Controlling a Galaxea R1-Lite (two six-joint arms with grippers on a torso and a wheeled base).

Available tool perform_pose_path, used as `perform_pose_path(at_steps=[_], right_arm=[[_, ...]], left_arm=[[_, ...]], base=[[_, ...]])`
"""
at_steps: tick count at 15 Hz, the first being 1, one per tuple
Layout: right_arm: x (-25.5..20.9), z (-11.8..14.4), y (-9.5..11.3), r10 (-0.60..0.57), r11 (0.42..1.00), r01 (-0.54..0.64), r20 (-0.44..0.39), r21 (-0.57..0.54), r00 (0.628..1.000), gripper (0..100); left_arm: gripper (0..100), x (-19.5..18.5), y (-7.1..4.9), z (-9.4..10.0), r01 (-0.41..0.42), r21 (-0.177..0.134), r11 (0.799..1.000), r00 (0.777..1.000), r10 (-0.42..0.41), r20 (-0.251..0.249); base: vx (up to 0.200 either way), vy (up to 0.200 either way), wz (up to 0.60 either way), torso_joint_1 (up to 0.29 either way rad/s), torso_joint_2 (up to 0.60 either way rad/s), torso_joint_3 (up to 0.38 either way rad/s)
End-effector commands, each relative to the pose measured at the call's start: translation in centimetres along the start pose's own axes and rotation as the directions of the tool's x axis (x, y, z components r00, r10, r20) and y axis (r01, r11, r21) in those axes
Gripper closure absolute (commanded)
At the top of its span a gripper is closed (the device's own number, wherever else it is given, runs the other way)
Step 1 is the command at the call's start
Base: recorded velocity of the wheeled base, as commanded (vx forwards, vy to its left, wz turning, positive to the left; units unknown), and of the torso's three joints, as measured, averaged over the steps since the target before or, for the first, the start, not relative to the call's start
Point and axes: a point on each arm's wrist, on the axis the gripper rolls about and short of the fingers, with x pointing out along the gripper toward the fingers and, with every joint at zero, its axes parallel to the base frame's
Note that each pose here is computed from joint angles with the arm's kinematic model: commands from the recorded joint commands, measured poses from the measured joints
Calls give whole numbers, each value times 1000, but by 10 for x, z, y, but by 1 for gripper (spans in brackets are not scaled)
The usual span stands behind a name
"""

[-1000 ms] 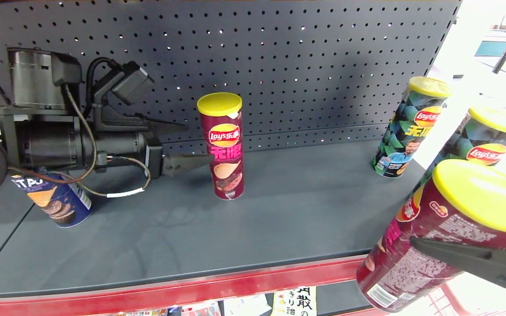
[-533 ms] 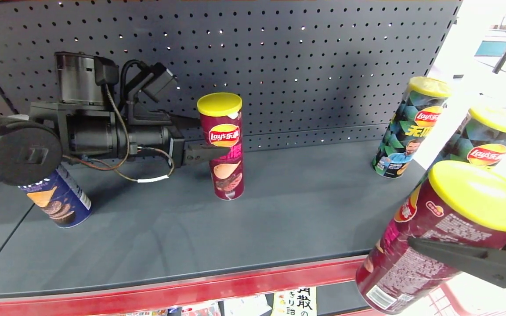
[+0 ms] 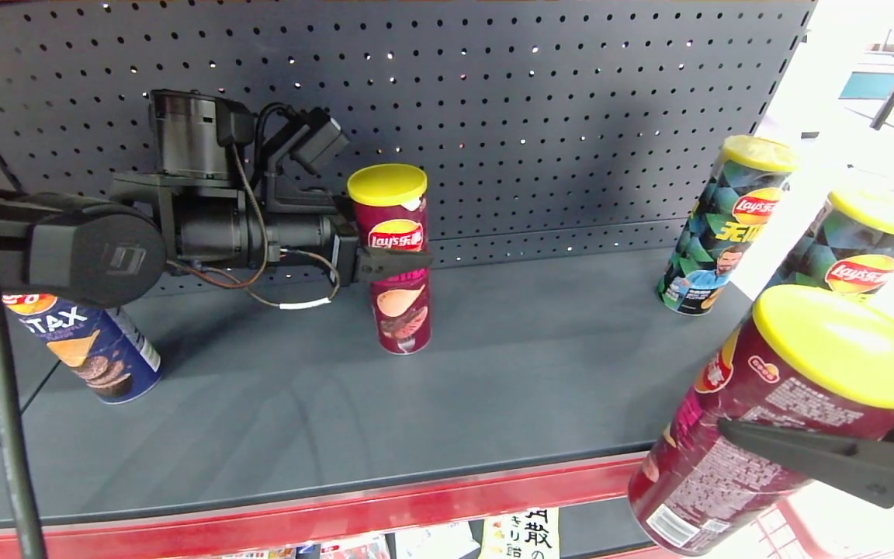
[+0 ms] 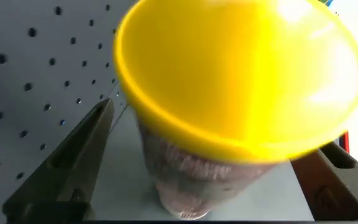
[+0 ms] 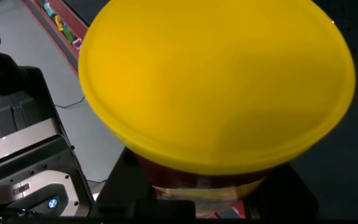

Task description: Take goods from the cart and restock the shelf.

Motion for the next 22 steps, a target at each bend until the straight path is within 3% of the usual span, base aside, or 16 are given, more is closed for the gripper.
perform_pose_path(at_steps=[1,6,9,11,14,16,22], right_arm=[[1,0,-1,-1,1000,1,-2,1,1000,100],[2,-1,-1,0,1000,0,-8,3,1000,100],[4,2,-2,0,1000,0,-4,0,1000,100],[7,7,-5,0,1000,0,2,-1,1000,100],[12,12,-8,0,1000,0,3,-3,1000,100],[14,14,-9,1,1000,-1,5,-4,1000,100],[15,18,-6,23,1000,-22,18,-13,1000,100]], left_arm=[[100,1,0,-1,2,-1,1000,1000,-2,-2],[100,-5,-7,3,19,-1,1000,1000,-19,8],[100,-19,-21,6,39,-1,999,999,-39,12],[100,-41,-52,3,115,-7,993,993,-114,14],[100,-53,-77,-3,177,-13,984,984,-177,9],[100,-56,-82,-8,186,-20,982,983,-186,-2],[100,-54,-83,-16,210,-35,977,977,-211,-15]], base=[[0,0,0,0,0,0],[0,0,0,0,0,0],[0,0,0,0,0,0],[0,0,0,0,0,0],[0,0,0,0,0,0],[0,0,0,0,0,0],[0,0,0,0,0,0]])
